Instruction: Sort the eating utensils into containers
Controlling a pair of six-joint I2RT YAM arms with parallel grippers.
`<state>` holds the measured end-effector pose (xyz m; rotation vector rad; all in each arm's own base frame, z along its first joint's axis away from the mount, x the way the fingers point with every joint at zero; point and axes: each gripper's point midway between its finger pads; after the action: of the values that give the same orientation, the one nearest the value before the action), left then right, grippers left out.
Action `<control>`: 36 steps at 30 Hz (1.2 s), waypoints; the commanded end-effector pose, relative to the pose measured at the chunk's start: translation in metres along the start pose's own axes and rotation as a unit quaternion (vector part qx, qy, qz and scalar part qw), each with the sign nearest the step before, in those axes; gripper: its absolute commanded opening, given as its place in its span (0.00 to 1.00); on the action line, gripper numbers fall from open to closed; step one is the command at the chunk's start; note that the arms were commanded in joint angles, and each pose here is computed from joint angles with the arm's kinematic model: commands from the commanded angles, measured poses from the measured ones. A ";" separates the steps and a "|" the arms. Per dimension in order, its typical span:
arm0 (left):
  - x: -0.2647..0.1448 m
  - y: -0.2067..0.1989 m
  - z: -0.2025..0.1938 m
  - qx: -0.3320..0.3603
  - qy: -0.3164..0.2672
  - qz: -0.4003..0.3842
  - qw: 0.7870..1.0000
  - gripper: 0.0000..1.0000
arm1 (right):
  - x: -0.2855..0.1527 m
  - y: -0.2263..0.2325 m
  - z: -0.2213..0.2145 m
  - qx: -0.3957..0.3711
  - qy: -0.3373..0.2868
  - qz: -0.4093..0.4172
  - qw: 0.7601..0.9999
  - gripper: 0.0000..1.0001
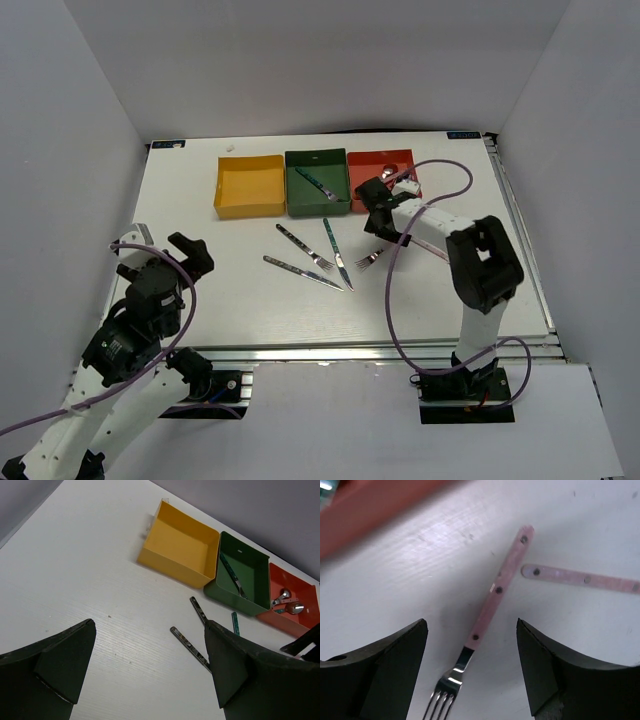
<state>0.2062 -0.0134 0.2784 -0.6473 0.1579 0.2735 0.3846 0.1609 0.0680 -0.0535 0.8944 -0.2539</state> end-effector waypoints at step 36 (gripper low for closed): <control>-0.003 0.004 0.004 -0.010 -0.009 -0.002 1.000 0.98 | -0.110 0.175 0.140 -0.347 -0.227 0.341 0.844 0.00</control>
<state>0.2004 -0.0085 0.2845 -0.6751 0.1276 0.2660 0.4198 0.3073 0.1816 -0.1744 0.6164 0.4872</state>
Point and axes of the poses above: each gripper's point midway between its finger pads, its own x axis out along the fingers, its own y axis along the line the jaws close on, z = x × y, and after that the axes turned 14 degrees about -x, right-handed
